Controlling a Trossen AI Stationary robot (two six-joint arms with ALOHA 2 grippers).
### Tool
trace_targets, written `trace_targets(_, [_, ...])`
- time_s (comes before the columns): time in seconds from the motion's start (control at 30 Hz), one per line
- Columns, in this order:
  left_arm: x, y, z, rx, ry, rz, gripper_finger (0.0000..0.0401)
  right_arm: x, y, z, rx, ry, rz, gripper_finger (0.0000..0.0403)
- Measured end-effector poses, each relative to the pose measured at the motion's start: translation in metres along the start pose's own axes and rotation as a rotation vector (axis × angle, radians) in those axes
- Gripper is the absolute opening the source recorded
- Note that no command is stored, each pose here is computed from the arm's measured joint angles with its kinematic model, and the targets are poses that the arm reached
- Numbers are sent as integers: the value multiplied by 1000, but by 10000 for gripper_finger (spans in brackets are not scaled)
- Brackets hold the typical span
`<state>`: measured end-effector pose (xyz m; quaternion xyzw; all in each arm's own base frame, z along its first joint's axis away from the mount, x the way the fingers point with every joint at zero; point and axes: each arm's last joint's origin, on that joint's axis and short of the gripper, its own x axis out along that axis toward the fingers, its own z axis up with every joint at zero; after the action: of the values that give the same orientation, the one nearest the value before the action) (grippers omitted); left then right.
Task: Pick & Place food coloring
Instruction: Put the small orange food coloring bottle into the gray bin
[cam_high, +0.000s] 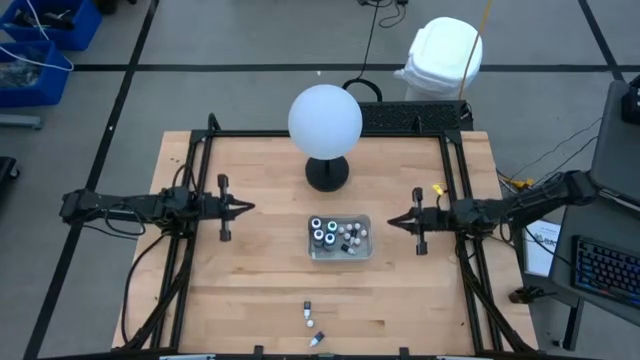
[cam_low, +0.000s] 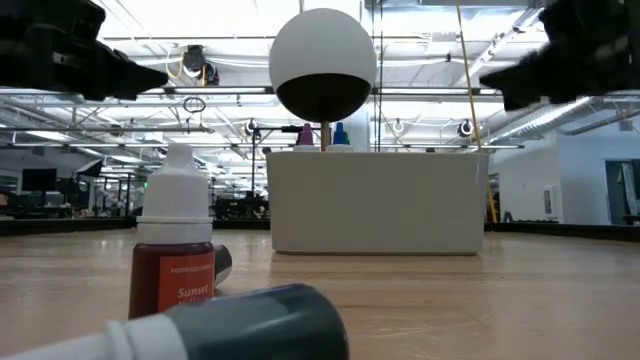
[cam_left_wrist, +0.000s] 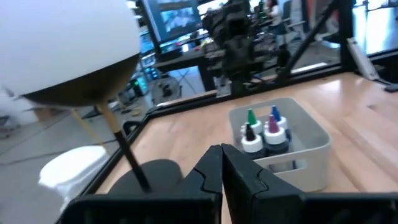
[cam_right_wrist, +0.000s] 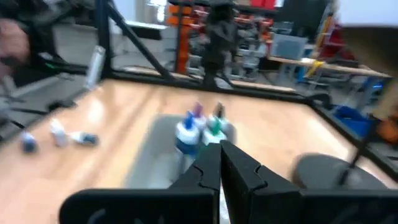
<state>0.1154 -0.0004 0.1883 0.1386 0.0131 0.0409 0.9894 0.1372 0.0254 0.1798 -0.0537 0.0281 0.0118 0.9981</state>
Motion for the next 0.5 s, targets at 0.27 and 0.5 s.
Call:
trace_targets(0.27, [0, 3, -1, -1, 24, 94, 7, 62, 37, 45, 36, 179, 139, 0])
trace_targets(0.5, [0, 4, -1, -142, 27, 144, 26, 136, 101, 85, -22, 297, 240, 0])
